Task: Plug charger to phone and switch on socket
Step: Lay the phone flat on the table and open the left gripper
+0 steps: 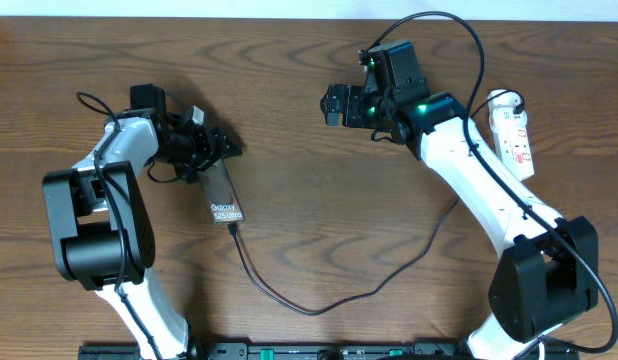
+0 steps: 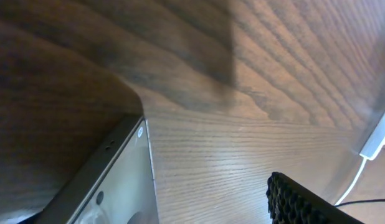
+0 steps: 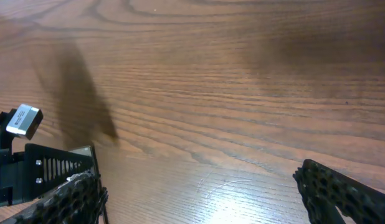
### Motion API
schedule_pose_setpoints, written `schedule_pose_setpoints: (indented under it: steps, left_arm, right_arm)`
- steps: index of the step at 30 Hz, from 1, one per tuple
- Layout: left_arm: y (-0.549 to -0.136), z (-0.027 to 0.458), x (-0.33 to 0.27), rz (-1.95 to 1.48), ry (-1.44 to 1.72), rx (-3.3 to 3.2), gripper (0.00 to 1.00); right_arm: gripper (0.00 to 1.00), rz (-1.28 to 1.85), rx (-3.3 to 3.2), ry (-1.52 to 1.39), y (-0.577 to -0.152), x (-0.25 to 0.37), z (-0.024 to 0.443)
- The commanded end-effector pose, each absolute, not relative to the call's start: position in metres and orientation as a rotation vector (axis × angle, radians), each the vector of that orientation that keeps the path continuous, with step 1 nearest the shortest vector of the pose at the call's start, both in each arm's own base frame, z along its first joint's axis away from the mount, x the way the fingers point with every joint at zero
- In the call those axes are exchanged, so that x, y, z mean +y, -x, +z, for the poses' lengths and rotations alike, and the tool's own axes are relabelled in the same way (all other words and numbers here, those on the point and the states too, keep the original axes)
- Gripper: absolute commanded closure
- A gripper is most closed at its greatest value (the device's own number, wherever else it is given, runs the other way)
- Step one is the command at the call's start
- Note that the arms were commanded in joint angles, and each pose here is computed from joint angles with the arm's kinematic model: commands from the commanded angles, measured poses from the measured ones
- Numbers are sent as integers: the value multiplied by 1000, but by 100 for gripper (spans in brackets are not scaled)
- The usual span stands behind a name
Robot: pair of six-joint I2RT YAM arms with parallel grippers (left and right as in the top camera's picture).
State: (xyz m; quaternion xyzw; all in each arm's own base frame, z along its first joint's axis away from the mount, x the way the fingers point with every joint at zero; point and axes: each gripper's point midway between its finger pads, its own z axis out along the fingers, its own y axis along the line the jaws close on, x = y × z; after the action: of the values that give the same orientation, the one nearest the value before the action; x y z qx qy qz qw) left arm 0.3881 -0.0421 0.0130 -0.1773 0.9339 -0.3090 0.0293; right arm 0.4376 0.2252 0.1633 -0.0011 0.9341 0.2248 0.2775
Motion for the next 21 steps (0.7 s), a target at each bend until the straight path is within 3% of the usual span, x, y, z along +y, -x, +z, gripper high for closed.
schedule_pose_setpoints:
  steps: [1, 21]
  left_arm:
    - [-325, -66, 0, -496, 724, 3181, 23]
    - [-317, -67, 6, -425, 734, 3215, 22]
  right_arm:
    - [1, 582, 2496, 17, -438, 223, 167]
    - [1, 582, 2496, 16, -438, 223, 167]
